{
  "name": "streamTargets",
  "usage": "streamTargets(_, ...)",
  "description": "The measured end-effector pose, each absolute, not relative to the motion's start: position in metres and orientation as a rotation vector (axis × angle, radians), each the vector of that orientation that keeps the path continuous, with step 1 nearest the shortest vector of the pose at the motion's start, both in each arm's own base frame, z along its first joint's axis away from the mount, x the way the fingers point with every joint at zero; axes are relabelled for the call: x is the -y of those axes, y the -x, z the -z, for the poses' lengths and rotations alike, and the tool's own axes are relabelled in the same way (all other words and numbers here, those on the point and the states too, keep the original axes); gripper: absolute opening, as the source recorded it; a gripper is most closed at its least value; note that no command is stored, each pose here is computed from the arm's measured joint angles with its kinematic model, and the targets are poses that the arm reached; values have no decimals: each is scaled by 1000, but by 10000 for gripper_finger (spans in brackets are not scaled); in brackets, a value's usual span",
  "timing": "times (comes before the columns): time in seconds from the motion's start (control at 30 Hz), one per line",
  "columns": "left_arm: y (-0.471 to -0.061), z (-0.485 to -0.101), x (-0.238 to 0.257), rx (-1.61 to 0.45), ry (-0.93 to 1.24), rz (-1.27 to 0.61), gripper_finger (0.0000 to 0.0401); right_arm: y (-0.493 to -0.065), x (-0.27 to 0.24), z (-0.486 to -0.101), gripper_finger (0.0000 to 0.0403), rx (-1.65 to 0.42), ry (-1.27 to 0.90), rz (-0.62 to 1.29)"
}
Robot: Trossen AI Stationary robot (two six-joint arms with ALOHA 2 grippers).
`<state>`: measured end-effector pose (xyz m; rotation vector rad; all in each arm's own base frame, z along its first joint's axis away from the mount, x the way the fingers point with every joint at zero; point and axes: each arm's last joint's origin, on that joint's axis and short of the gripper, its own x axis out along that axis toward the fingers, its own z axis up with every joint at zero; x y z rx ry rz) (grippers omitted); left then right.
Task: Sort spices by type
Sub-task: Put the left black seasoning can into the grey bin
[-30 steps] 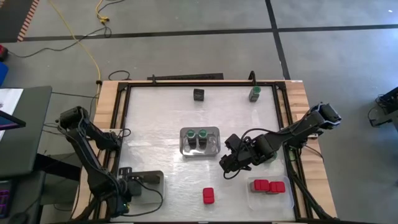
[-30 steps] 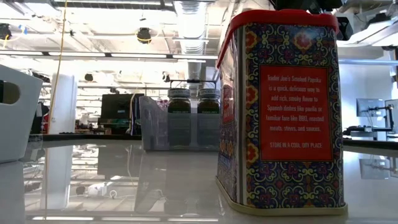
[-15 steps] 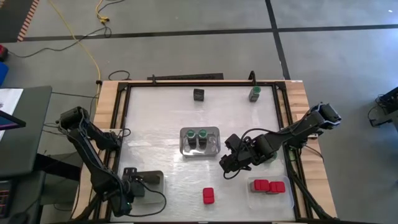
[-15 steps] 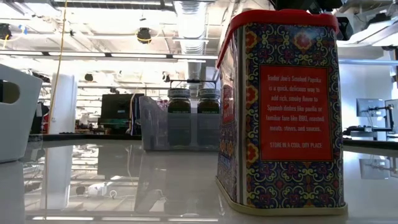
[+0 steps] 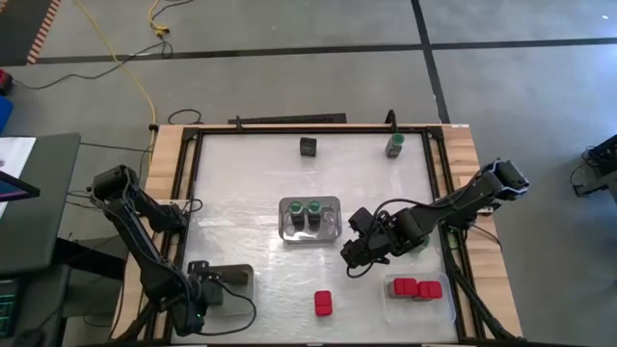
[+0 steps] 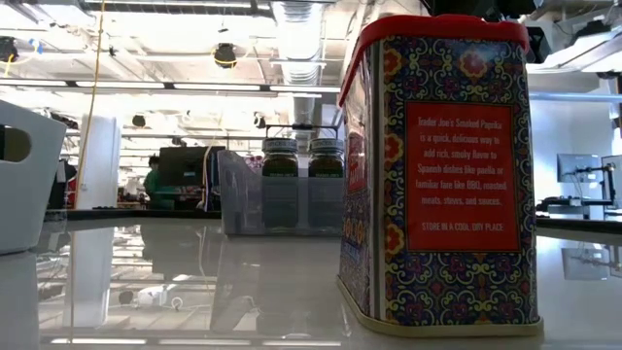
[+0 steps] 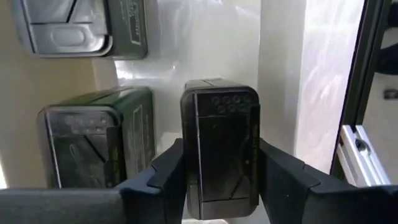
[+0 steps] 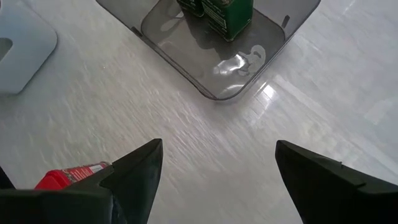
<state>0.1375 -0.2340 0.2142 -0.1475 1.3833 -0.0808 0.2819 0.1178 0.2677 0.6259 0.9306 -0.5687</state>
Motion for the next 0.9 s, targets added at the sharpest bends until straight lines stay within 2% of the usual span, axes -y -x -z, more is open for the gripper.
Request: streamTargets(0.9,-137,-214,233,-1396,202,21,167,-282,-118,-268,338,-931,-624,567)
